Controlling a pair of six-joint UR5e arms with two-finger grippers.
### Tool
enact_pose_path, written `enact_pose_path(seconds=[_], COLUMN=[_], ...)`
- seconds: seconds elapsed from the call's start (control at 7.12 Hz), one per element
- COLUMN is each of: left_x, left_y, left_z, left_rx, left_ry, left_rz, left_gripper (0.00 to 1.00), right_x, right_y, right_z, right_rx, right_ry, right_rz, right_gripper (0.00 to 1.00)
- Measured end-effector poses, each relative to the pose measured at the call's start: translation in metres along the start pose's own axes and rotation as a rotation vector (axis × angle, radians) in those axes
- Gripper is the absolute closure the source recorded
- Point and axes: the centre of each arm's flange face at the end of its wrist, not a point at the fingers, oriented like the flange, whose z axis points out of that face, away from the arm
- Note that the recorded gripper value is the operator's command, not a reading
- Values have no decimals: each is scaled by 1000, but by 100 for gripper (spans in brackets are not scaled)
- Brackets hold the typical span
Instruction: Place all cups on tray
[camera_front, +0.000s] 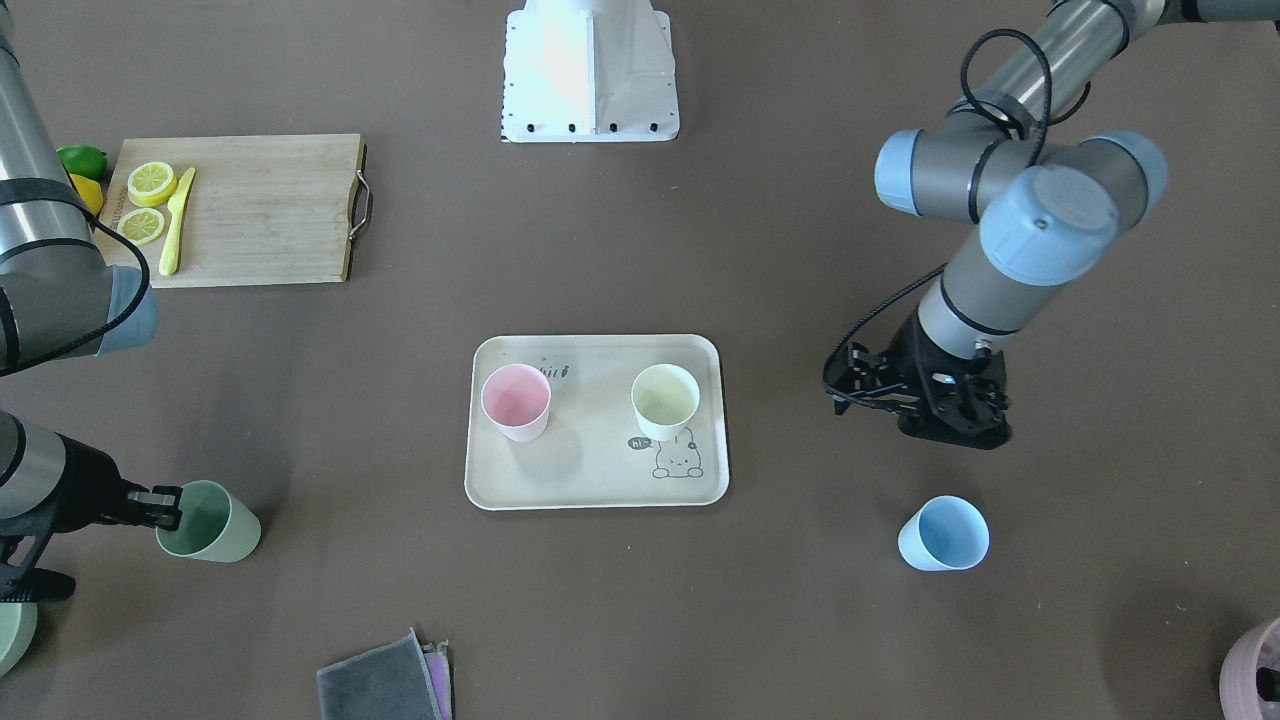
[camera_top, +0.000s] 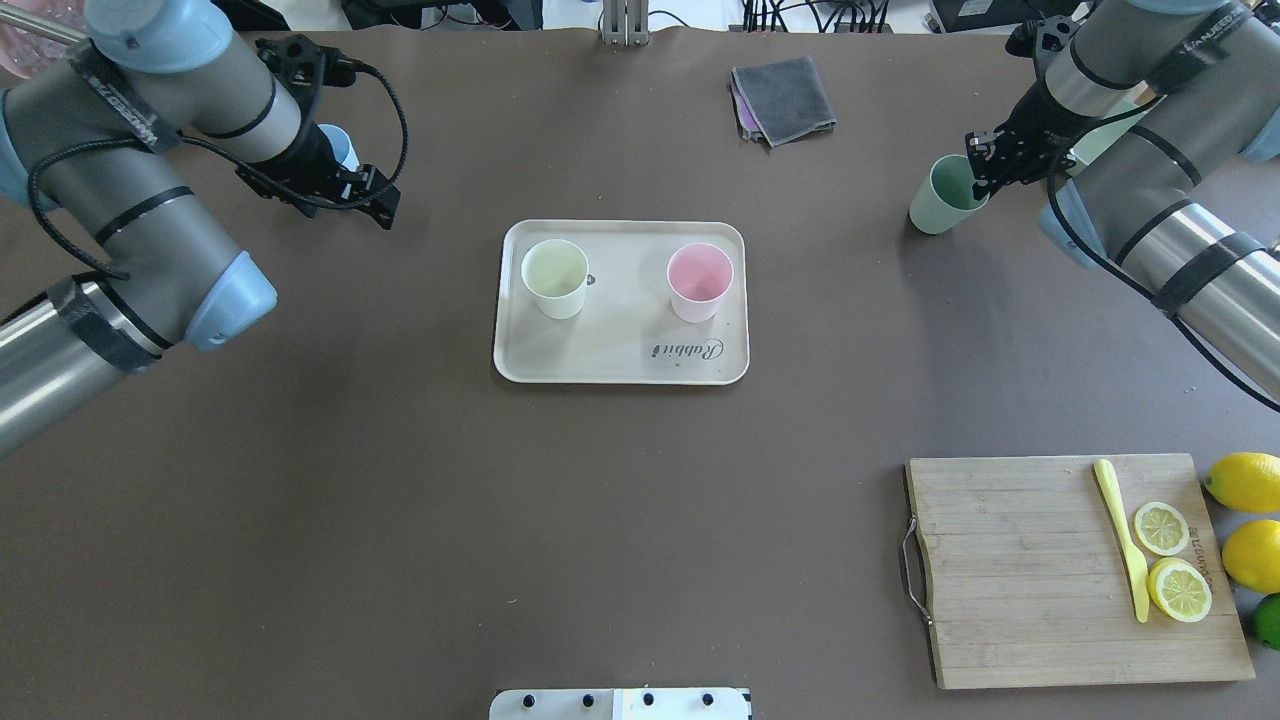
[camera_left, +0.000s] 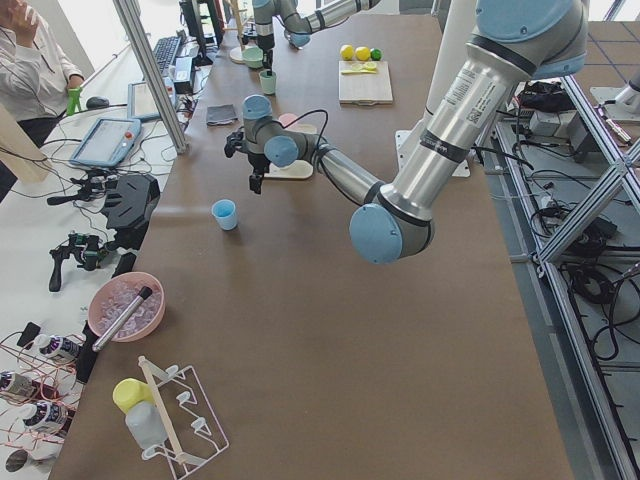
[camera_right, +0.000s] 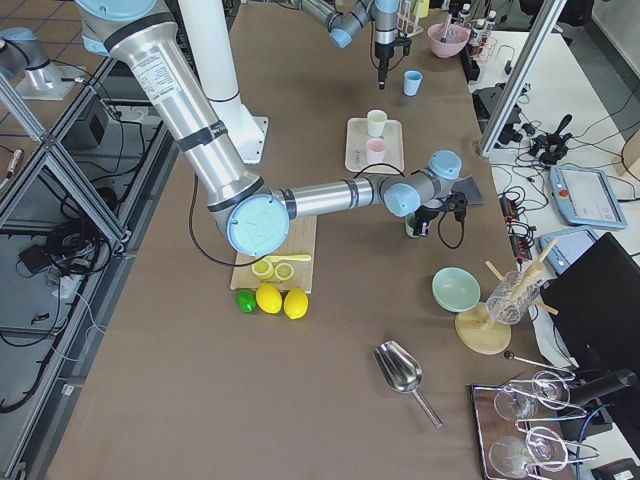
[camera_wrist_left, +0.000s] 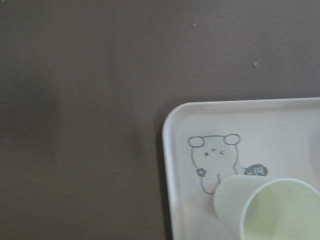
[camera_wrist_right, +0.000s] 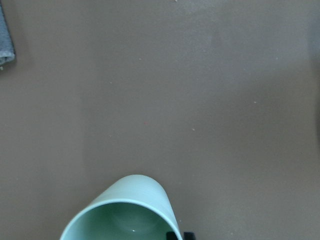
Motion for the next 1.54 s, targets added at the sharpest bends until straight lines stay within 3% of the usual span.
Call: enact_pose_path(seconds=[0.42,0.84,1.12,1.26,1.54], left_x=[-80,-76,-79,-84,-87], left_y=[-34,-66,-78,-79,-81], left_z=[17,31,39,44,47], left_rx=[-15,1,4,5,4], left_ry=[-66,-62,-67,-69,-70], left_rz=[-67,-110,-113,-114,-115], left_gripper=[3,5,9,14,47], right_x=[-96,-198,-223,-230,-245], right_y=[-6,28,48,52,61], right_z=[-40,-15,3,5,8], right_rx=[25,3,-12,-15,-24], right_ry=[-92,-116,-113,-115,-123], right_rz=[46,35,20,18,19], right_gripper=[100,100,100,100,100])
